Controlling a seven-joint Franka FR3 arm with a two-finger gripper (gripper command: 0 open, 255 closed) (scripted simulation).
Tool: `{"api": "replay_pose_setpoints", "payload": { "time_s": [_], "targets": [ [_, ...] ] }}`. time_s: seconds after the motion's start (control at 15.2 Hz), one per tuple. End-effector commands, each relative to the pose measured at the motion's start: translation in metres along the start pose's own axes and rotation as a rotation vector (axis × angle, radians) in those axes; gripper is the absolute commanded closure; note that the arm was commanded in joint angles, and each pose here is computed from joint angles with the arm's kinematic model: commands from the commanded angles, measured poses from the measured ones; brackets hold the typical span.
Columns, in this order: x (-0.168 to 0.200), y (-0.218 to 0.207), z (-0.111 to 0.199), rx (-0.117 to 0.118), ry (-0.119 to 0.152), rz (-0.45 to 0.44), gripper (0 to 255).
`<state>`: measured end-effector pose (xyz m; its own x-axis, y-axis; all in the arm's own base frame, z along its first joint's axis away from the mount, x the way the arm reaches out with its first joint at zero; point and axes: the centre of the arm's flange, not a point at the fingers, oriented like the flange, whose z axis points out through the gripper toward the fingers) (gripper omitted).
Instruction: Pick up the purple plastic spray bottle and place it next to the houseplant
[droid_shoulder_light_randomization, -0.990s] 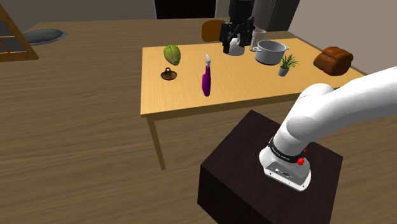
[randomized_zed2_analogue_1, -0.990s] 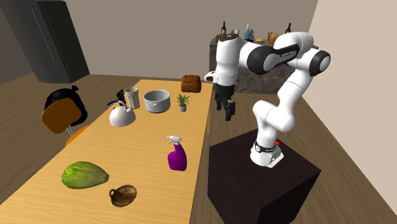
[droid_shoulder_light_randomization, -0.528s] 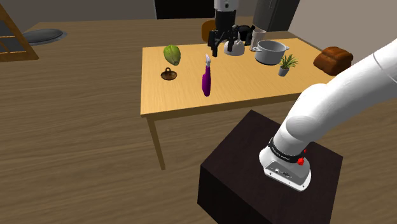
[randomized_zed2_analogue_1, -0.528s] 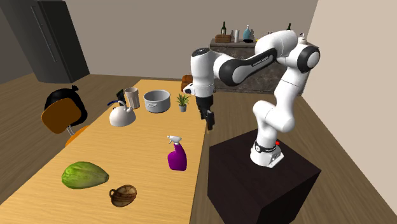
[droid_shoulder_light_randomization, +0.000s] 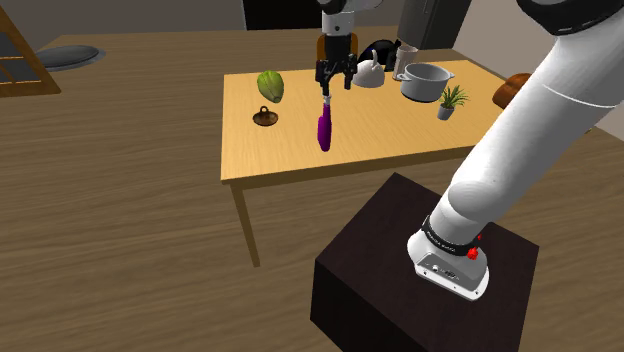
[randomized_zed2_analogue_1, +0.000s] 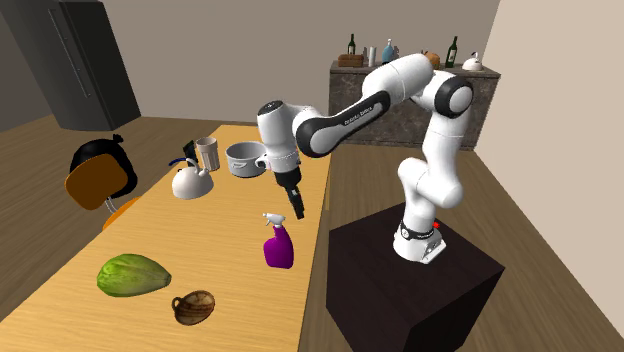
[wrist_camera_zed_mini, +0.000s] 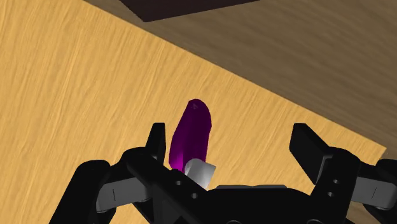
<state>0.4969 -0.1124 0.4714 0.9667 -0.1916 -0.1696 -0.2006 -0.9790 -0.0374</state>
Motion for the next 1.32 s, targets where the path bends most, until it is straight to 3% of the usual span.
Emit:
{"api": "replay_pose_setpoints", "payload": {
  "time_s": [0.0,0.79,1.25],
  "targets": [
    [0.026,0.005,0.014,0.007,-0.021,0.005,0],
    [0.167,0.056,0.105,0.054,-0.141,0.036,0],
    [0.165,0.054,0.138,0.054,-0.143,0.036,0]
  ]
}}
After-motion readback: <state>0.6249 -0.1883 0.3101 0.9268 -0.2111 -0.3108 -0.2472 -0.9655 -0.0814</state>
